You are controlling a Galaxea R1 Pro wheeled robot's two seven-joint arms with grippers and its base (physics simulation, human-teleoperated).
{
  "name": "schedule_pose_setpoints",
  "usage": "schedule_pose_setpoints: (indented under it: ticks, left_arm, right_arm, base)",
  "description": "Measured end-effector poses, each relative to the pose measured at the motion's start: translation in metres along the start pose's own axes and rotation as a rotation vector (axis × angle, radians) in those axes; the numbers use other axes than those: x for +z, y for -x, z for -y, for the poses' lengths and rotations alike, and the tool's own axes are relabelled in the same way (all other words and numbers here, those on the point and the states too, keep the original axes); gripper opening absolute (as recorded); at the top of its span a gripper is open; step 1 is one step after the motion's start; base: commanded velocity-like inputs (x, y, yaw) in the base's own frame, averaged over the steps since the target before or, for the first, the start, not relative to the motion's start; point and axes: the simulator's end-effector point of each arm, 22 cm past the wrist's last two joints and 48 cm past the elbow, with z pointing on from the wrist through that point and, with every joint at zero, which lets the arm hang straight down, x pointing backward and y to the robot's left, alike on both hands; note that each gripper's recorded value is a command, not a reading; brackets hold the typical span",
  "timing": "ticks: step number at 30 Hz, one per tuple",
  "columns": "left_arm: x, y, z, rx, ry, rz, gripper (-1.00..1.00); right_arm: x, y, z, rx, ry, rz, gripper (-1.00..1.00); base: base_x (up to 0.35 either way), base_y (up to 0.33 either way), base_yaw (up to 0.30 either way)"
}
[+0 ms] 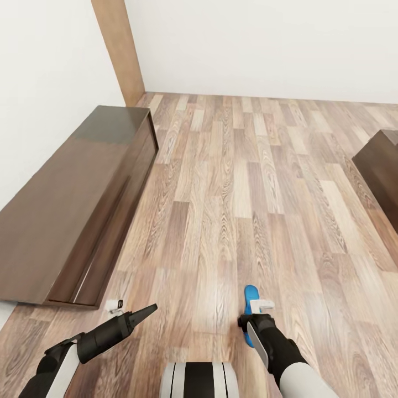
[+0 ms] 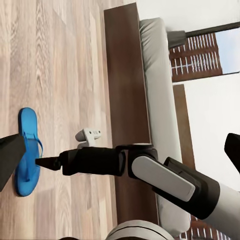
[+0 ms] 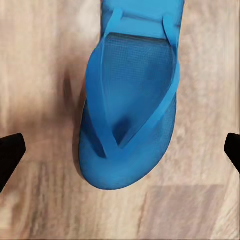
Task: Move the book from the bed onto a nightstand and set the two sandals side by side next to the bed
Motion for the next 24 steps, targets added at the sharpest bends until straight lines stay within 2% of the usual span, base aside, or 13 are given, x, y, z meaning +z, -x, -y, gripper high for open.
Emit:
schedule_pose_setpoints:
  ticks: [13,24]
  left_arm:
    - [0.0005,-0.0004,-0.0010,-0.001,0.004,0.001,1.00]
    - [0.0007,-0.0004,-0.0014,-0.001,0.005,0.001,1.00]
  right_arm:
    - [0.0001,0.0000,0.0000,0.000,0.000,0.000,1.00]
    - [0.0003,0.0000,-0.0001,0.000,0.000,0.000,1.00]
  base:
    - [0.124,-0.026,0.000]
    - [0.020,-0.007,0.000]
